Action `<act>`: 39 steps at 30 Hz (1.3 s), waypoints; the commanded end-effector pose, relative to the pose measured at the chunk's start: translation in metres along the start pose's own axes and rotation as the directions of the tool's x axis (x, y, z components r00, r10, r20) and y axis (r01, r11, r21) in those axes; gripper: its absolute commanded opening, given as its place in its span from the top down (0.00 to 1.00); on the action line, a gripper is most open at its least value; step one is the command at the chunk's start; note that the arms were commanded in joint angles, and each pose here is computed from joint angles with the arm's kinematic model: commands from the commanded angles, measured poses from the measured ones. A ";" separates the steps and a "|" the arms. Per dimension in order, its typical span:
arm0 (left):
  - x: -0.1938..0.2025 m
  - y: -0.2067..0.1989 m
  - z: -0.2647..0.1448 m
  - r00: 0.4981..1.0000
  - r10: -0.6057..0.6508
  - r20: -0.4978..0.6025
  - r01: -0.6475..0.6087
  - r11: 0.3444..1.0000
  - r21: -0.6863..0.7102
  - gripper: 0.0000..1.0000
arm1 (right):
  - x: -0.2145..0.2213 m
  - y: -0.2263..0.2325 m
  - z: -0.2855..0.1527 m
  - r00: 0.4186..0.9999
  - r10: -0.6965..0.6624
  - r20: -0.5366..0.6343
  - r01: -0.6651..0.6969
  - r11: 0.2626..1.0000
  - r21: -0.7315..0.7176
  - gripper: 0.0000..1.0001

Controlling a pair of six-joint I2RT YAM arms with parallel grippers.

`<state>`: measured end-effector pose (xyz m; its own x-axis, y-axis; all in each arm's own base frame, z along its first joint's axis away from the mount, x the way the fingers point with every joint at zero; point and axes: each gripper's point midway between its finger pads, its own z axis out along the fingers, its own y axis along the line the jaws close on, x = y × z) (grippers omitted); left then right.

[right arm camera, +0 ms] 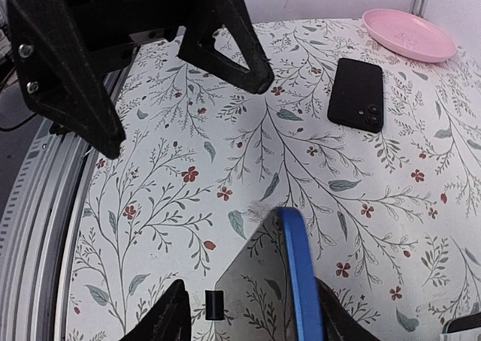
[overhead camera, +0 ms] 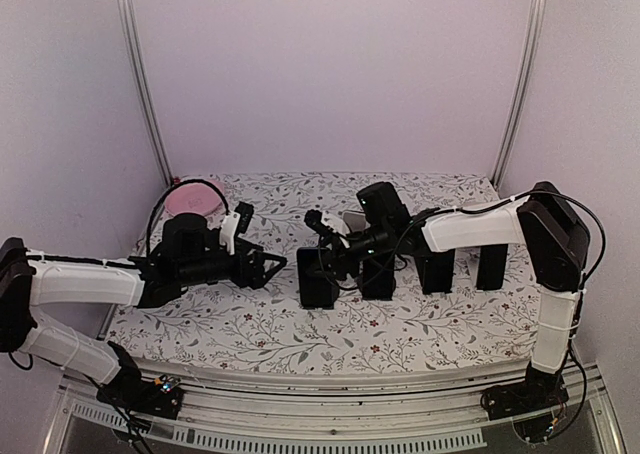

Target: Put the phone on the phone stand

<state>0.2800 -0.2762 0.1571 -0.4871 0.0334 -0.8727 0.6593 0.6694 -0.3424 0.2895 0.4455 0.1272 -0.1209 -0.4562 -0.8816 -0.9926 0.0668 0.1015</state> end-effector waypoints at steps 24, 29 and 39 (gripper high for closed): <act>-0.010 0.000 0.008 1.000 -0.011 0.018 0.011 1.000 0.017 0.09 | -0.027 -0.018 -0.019 1.000 -0.017 0.017 0.015 0.991 0.132 0.01; -0.013 -0.001 0.008 1.000 -0.011 0.025 0.011 1.000 0.022 0.08 | -0.031 -0.022 -0.025 1.000 -0.014 0.016 0.011 0.985 0.169 0.01; -0.015 -0.004 0.000 0.999 -0.031 0.037 0.030 0.999 0.031 0.07 | -0.042 -0.025 -0.039 0.999 -0.010 0.035 0.002 0.974 0.227 0.01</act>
<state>0.2821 -0.2816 0.1556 -0.5036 0.0248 -0.8636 0.6584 0.6582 -0.3650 0.3128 0.4352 0.1561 -0.1137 -0.4520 -0.8847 -0.9760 0.2174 0.0144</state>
